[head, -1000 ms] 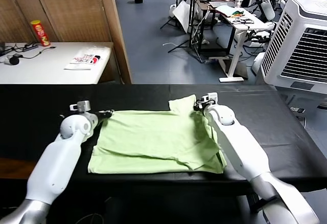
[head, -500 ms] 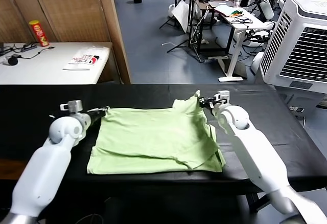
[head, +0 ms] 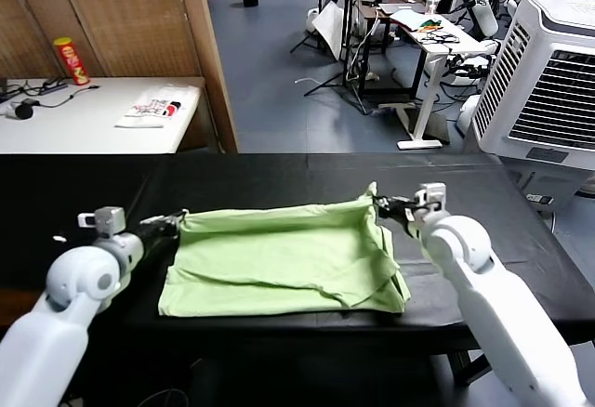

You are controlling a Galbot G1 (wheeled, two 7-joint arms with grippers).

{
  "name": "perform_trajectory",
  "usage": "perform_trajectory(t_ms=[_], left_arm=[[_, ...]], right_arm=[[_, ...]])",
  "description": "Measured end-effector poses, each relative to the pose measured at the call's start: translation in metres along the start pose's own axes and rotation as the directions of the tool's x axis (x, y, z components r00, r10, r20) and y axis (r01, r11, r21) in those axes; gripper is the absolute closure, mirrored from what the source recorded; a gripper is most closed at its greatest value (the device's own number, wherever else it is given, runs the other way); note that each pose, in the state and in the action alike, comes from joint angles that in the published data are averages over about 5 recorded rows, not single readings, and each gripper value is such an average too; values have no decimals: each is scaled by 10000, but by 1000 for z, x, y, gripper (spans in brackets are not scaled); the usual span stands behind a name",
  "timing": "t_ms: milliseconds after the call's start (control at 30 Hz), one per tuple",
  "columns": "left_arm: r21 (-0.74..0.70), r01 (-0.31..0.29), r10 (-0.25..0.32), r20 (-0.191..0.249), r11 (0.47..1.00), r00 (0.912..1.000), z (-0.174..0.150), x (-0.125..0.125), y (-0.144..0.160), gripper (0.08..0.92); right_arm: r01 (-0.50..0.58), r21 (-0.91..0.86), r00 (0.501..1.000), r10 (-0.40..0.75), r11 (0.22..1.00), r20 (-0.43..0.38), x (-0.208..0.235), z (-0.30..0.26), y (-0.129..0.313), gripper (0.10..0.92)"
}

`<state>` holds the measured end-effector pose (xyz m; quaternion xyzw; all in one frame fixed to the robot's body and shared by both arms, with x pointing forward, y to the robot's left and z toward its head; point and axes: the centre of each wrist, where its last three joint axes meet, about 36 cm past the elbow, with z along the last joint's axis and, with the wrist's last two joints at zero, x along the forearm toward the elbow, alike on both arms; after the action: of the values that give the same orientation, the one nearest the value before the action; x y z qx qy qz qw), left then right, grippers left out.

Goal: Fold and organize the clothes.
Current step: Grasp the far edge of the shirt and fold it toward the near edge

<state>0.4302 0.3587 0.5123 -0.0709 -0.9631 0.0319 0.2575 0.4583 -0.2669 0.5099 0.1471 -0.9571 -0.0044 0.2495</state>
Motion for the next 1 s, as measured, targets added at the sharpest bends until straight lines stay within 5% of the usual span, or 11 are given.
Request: perform_trajectory(t_ms=[500,1000], left_arm=[[-132,245,-250,-432,9996,9988,44,51,-12,875],[-52,498,-501,-983,9987,9939,70,53,-13,875]], right_arm=[[33,36,9936,-28,10000,-1133,41,63,19,900],[67,-82,9884,-79,9999,-1517,41,82,24,900]])
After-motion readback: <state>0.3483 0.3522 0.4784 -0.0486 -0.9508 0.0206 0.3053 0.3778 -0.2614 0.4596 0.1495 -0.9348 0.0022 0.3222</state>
